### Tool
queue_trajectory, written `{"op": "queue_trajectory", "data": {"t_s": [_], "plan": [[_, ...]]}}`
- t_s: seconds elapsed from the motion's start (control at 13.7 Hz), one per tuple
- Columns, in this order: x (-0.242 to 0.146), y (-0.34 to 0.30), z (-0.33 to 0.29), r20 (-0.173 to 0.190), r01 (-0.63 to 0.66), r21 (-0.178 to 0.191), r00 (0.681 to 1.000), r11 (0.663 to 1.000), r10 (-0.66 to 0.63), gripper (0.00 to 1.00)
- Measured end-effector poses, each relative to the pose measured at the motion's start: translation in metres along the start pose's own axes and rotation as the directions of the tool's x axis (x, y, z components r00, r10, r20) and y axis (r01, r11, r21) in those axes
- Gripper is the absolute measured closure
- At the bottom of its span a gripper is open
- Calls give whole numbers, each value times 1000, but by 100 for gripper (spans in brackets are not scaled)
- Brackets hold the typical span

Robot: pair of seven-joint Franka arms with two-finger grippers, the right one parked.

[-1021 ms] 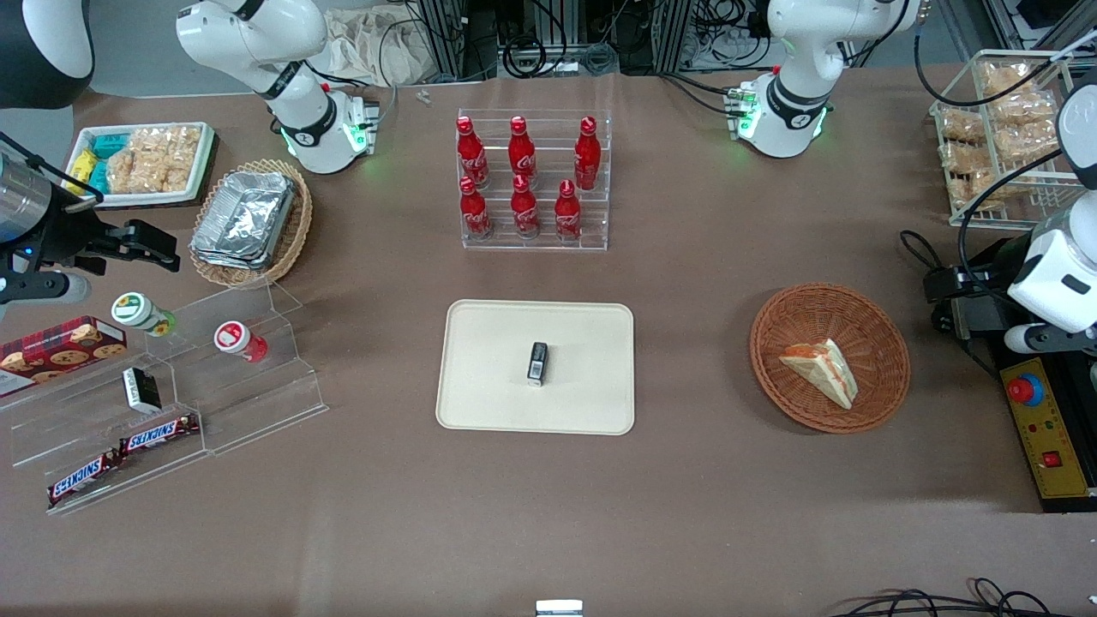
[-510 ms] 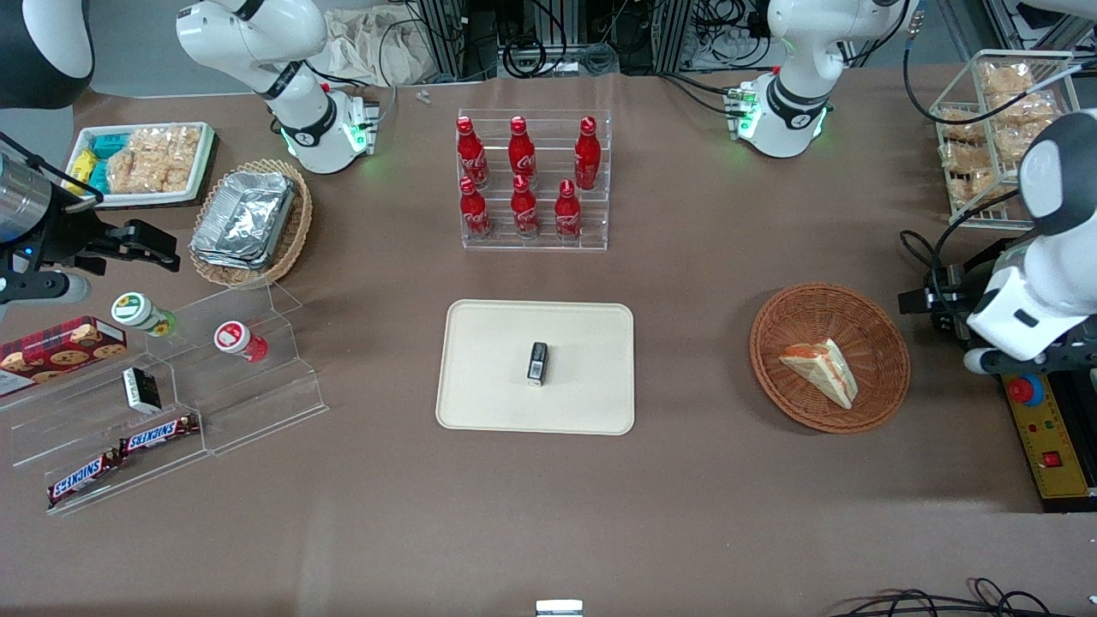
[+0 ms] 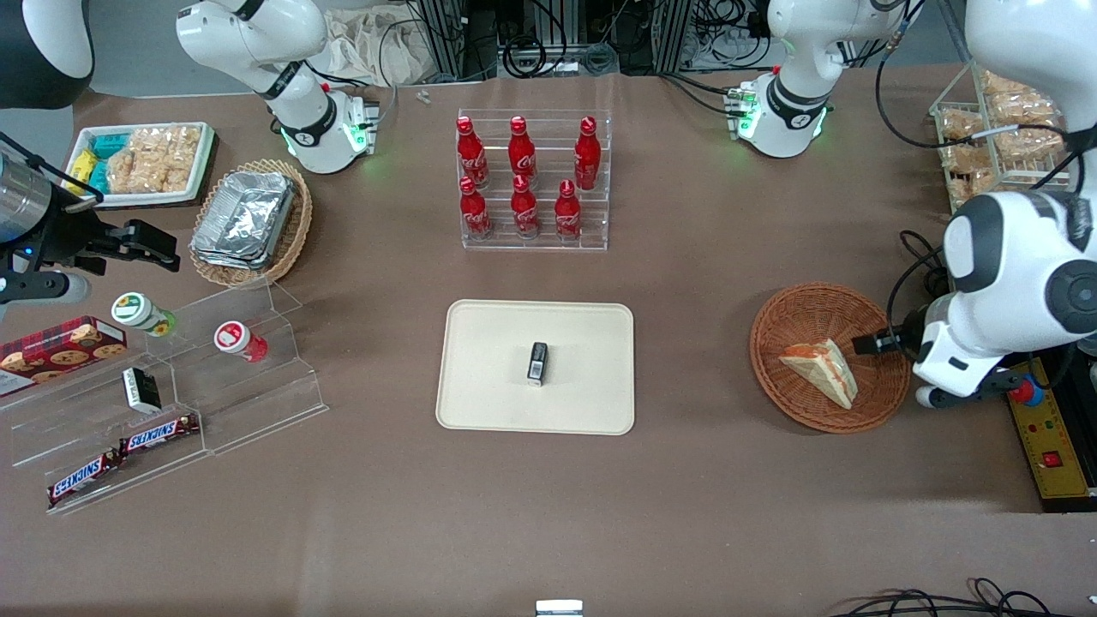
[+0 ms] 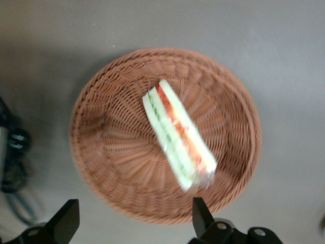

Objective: Place sandwich from basket to tray
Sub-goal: 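Lower the open left gripper over the wrapped sandwich in the wicker basket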

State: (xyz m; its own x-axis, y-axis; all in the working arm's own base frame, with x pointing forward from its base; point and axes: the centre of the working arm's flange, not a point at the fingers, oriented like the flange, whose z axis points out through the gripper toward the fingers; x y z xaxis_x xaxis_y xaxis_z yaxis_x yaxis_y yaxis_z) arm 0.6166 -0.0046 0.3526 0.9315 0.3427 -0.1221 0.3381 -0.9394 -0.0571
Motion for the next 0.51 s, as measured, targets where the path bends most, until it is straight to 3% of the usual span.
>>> {"op": "queue_trajectory", "data": {"t_s": [0.22,0.51], "plan": [[-2,17,27,-38,216,-32,975,976,-217,0],[2,21,61,-28,400,-42,916,916,-401,0]]}}
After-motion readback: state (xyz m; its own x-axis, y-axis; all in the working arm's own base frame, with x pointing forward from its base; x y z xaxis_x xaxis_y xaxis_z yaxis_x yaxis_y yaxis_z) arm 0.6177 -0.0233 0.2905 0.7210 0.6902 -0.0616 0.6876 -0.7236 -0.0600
